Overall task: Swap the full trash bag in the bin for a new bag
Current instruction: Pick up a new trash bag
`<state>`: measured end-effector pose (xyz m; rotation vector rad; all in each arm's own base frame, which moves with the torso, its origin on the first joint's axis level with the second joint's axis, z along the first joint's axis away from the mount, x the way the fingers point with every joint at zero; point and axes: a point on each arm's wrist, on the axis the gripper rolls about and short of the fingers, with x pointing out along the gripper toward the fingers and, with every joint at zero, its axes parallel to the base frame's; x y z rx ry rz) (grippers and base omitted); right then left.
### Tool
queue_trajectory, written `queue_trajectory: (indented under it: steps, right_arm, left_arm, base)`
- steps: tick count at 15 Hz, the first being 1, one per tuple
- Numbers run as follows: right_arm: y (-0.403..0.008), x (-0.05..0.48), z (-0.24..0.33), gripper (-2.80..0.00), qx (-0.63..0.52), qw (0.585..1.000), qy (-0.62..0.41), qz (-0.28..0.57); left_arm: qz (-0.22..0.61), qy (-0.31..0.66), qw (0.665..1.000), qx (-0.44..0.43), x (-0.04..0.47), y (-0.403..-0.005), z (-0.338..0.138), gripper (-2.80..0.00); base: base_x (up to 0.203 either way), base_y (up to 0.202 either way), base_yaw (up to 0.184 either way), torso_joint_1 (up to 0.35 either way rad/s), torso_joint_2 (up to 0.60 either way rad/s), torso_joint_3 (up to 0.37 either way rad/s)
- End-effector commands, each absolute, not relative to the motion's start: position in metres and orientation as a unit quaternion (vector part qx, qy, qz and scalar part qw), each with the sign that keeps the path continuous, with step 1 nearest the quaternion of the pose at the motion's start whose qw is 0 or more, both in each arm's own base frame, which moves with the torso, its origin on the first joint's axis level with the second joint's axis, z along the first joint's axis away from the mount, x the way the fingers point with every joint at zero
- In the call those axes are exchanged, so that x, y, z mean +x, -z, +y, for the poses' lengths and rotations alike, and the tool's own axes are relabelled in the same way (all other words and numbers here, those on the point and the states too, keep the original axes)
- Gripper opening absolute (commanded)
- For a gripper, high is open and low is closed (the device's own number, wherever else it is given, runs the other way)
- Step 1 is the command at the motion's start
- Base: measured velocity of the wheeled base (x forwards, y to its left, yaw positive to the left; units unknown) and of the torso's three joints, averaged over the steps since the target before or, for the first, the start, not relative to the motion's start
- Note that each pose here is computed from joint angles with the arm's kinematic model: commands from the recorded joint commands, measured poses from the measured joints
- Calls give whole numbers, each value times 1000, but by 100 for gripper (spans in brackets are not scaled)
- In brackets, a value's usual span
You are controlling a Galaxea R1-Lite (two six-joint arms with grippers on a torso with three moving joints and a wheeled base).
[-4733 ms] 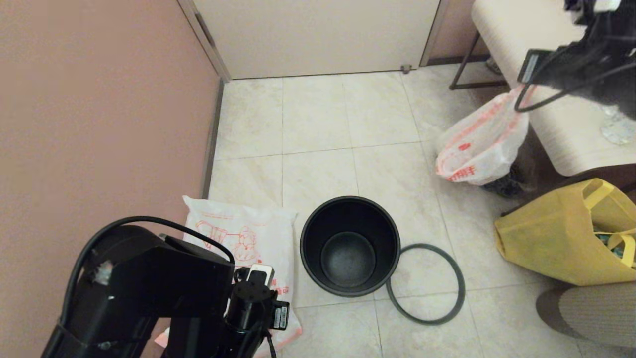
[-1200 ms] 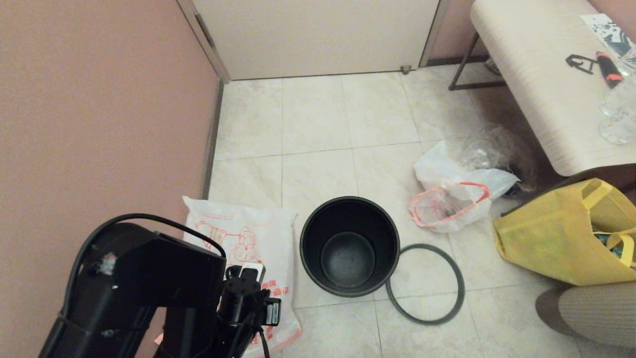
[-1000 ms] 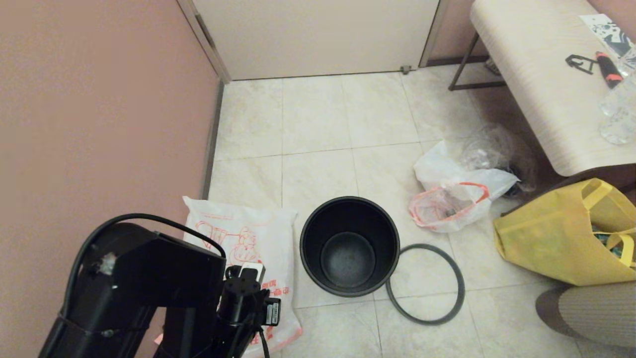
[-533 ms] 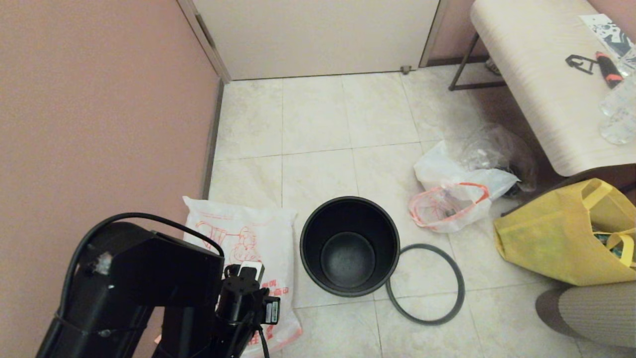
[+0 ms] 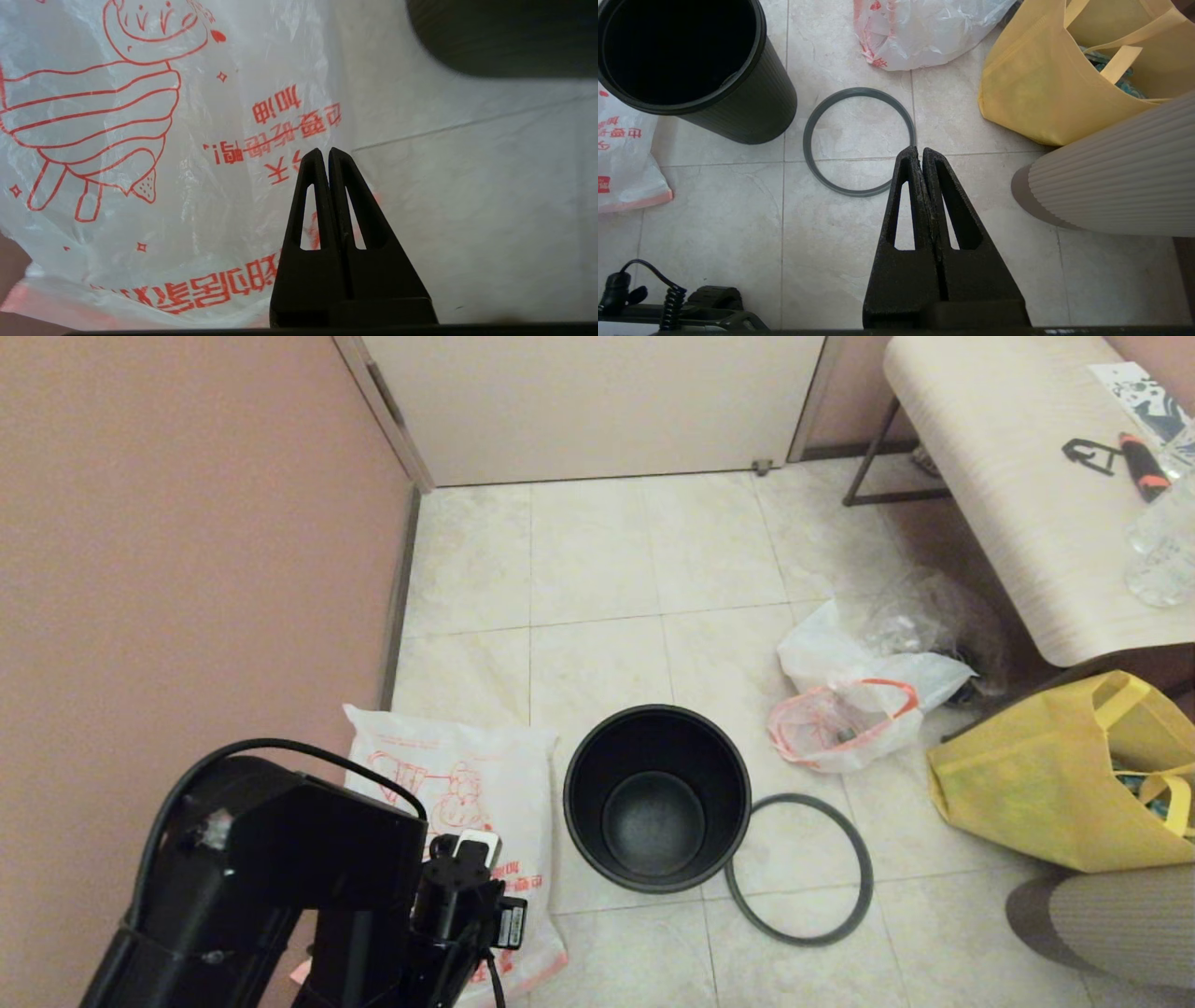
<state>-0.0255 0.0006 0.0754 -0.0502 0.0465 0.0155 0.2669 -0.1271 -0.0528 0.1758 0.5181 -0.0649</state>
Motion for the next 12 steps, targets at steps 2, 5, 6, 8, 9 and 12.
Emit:
queue_trajectory:
  steps: [2, 5, 6, 8, 9, 12]
  right_arm:
    - [-76, -25, 1, -280, -26, 999, -8, 24]
    - [-76, -25, 1, -280, -25, 999, -7, 24]
    - [-76, -25, 1, -280, -26, 999, -7, 24]
    - [-76, -25, 1, -280, -26, 999, -7, 24]
    - [-76, -25, 1, -280, -25, 999, -7, 24]
    - [-76, -25, 1, -280, -25, 999, -7, 24]
  left_arm:
    - [253, 37, 959, 118, 277, 67, -130, -280]
    - [261, 34, 955, 140, 295, 70, -133, -280]
    - [265, 30, 952, 152, 306, 71, -132, -280]
    - [270, 23, 948, 166, 334, 70, -135, -280]
    - [281, 22, 944, 173, 345, 70, -138, -280]
    - [300, 22, 936, 182, 376, 70, -149, -280]
  base:
    - [0, 0, 0, 0, 0, 0]
    - [0, 0, 0, 0, 0, 0]
    - [0, 0, 0, 0, 0, 0]
    - [0, 0, 0, 0, 0, 0]
    - [0, 0, 0, 0, 0, 0]
    - [0, 0, 0, 0, 0, 0]
